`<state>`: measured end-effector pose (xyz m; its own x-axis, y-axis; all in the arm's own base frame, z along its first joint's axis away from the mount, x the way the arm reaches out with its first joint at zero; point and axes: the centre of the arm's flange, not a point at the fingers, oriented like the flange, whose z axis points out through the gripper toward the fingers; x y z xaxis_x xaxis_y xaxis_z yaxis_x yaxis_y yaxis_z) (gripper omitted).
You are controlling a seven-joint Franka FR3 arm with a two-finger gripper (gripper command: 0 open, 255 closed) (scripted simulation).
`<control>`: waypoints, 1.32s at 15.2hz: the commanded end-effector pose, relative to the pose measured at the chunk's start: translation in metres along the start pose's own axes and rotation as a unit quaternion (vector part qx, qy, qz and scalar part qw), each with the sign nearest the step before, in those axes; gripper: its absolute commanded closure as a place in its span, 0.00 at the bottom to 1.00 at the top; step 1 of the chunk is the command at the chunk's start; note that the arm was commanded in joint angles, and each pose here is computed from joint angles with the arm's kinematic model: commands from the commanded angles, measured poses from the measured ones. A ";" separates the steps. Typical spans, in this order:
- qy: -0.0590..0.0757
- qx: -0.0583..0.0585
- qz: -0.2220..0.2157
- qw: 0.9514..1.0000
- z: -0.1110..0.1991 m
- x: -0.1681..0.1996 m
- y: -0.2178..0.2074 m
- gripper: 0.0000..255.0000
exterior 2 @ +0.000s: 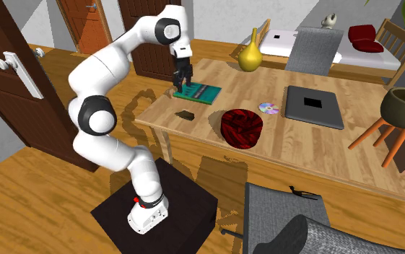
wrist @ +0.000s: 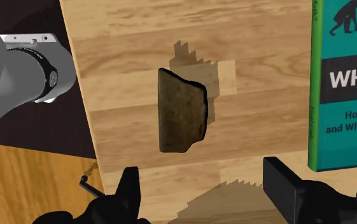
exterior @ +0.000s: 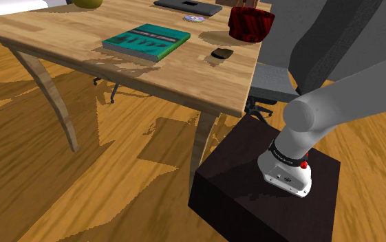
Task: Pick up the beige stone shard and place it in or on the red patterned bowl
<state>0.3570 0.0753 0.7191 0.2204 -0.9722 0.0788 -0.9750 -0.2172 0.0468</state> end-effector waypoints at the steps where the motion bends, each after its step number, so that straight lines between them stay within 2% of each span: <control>1: -0.005 0.009 -0.002 1.000 0.025 0.000 0.005 0.00; 8: -0.023 0.042 -0.011 0.999 0.117 0.000 0.017 0.00; 15: -0.023 0.042 -0.011 0.999 0.154 -0.002 0.014 0.00; 20: -0.023 0.042 -0.011 0.999 0.157 -0.002 0.014 0.00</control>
<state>0.3385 0.0608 0.5637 0.2418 -0.9698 0.0321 -0.9694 -0.2429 -0.0367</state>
